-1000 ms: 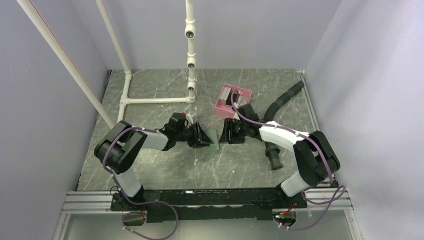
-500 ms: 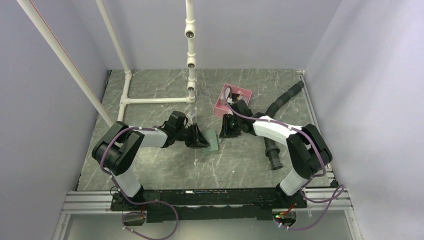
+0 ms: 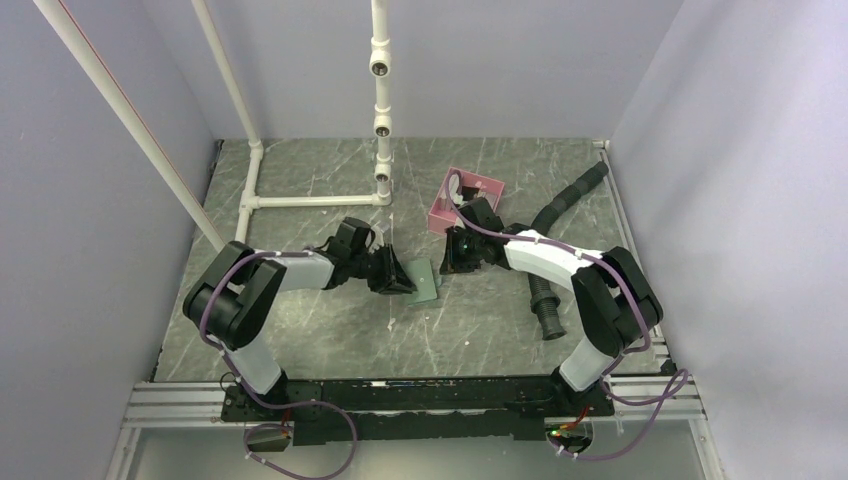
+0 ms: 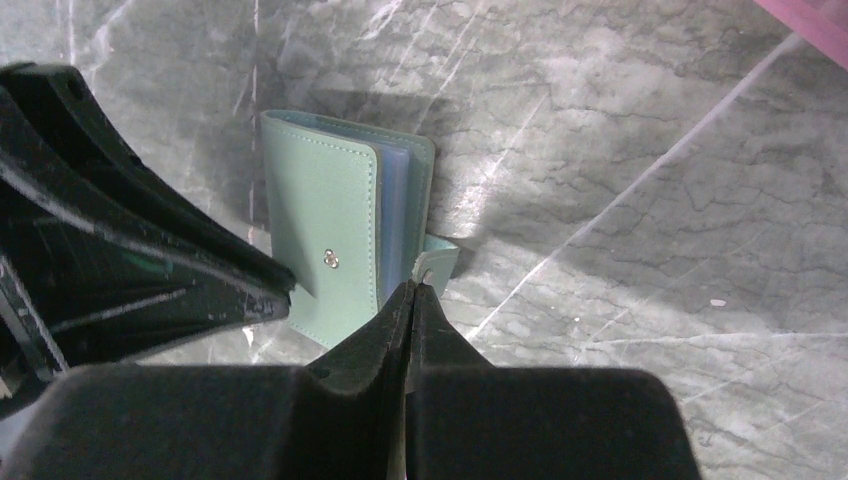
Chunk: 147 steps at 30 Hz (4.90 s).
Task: Put the credit cards into the card holder
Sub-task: Close the card holder at the center of the board.
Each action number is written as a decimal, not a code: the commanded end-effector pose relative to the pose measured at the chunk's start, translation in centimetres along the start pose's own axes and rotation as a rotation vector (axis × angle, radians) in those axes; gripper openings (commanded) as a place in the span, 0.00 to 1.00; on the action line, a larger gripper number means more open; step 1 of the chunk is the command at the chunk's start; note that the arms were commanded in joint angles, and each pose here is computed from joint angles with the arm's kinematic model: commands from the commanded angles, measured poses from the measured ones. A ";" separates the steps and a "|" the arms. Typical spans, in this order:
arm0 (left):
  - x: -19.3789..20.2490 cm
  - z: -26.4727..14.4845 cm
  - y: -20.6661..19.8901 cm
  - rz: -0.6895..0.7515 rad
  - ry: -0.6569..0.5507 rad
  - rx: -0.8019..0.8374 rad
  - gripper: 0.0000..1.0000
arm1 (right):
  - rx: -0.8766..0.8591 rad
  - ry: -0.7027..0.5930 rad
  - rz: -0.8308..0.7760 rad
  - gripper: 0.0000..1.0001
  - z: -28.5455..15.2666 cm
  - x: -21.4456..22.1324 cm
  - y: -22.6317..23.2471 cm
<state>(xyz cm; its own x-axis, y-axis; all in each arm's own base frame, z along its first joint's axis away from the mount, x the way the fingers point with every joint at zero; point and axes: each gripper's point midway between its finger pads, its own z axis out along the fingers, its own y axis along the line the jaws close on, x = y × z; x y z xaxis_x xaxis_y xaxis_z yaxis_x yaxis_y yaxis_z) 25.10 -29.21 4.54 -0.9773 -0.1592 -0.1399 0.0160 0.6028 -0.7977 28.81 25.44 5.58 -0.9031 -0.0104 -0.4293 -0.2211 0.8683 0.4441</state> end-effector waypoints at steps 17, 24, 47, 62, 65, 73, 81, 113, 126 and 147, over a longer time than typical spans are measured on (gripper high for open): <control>-0.8 1.4 2.0 0.045 0.039 -0.112 0.17 | -0.302 -0.013 -0.028 0.00 -0.7 0.3 5.0; -0.7 1.3 2.2 0.041 0.040 -0.130 0.16 | -0.338 0.018 -0.021 0.00 0.2 0.6 5.4; -0.6 2.1 2.2 0.049 0.068 -0.115 0.04 | -0.509 -0.096 0.110 0.00 -2.7 0.6 3.8; -0.2 2.3 3.7 0.048 0.062 -0.173 0.02 | -0.587 -0.030 0.114 0.00 -1.6 0.6 4.5; 0.0 2.3 3.7 0.041 0.066 -0.167 0.02 | -0.584 -0.003 0.119 0.00 -1.0 0.9 4.3; 0.1 2.2 3.7 0.043 0.058 -0.170 0.02 | -0.568 0.045 0.131 0.00 0.3 1.6 4.1; 0.3 2.2 3.7 0.036 0.057 -0.168 0.02 | -0.542 0.062 0.143 0.00 1.2 1.7 3.5; 0.4 2.0 3.5 0.038 0.054 -0.165 0.02 | -0.520 0.170 0.097 0.00 2.3 3.5 3.4; 0.4 1.8 3.4 0.041 0.047 -0.165 0.02 | -0.195 0.295 0.158 0.00 5.4 6.7 -1.9; -0.3 -2.0 0.2 0.211 -0.024 -0.139 0.19 | 0.257 0.342 0.322 0.00 9.1 10.1 -10.0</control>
<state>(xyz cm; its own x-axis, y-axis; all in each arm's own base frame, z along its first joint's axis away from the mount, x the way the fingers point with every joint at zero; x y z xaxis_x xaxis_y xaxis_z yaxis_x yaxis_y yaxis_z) 26.09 -29.08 4.17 -0.9657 -0.0813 -0.2466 0.1251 0.6864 -0.7164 25.84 29.95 2.06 -0.9986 0.0070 0.0526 0.0439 0.6666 0.7441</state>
